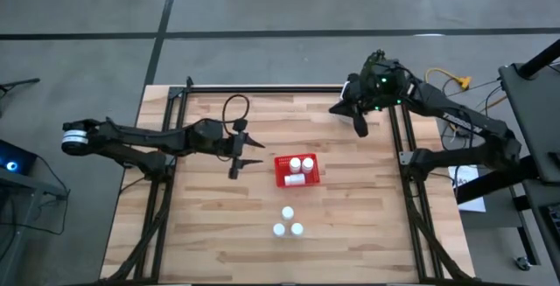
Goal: Pick and place pill bottles into a basket
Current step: Adjust the white pill bottles in the red basket
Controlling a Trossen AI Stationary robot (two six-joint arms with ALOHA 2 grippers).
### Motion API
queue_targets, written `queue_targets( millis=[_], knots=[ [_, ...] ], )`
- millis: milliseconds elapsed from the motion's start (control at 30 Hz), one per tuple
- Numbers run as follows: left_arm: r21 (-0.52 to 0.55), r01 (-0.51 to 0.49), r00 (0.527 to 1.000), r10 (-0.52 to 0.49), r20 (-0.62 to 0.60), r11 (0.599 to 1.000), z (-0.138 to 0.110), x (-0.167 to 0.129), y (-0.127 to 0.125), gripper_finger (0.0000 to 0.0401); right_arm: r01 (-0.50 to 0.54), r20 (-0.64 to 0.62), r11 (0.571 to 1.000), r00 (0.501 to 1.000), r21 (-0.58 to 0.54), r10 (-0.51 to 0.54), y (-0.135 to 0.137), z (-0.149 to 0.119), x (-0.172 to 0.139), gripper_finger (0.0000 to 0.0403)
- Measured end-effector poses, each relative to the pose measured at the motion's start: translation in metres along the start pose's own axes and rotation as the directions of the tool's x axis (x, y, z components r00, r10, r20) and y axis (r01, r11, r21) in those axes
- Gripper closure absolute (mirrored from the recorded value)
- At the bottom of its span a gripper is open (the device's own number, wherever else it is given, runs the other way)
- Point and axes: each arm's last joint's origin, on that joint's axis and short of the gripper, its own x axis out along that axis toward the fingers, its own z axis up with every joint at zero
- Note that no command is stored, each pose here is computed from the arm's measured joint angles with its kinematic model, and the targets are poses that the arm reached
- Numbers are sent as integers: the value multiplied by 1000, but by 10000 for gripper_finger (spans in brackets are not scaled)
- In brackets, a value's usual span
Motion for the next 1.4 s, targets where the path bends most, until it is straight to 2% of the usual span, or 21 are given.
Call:
queue_targets(
  millis=[100, 200, 300, 467, 567, 700, 967, 1400],
  knots=[
    [1, -3, 1000, 3, 6, 1000, 0, 0, 0, 210, -20, -32, 1000, 999, 7, 21, -3, -3, 14, 394],
    [4, -10, 999, 10, 31, 1000, 3, 0, 1, 210, -88, -45, 994, 995, -66, 85, -2, -6, 30, 394],
    [10, -21, 998, 20, 65, 1000, 4, -1, 1, 210, -158, 34, 978, 986, -136, 164, 2, -5, 46, 394],
    [12, -49, 988, 47, 149, 999, -5, -10, -3, 210, -144, 140, 966, 974, -213, 176, 4, -18, 55, 394],
    [-4, -73, 976, 72, 208, 997, -12, -23, -7, 210, -125, 197, 968, 966, -217, 169, 6, -30, 54, 394],
    [-35, -157, 959, 161, 234, 987, -19, -41, -10, 210, -123, 285, 972, 942, -201, 178, 11, -45, 50, 394],
    [-47, -175, 946, 181, 267, 983, -29, -58, -16, 210, -176, 275, 968, 936, -176, 221, 21, -75, 53, 394],
    [-68, -170, 949, 182, 258, 983, -30, -56, -16, 210, -202, 316, 971, 920, -125, 232, 24, -73, 54, 394]
  ],
)
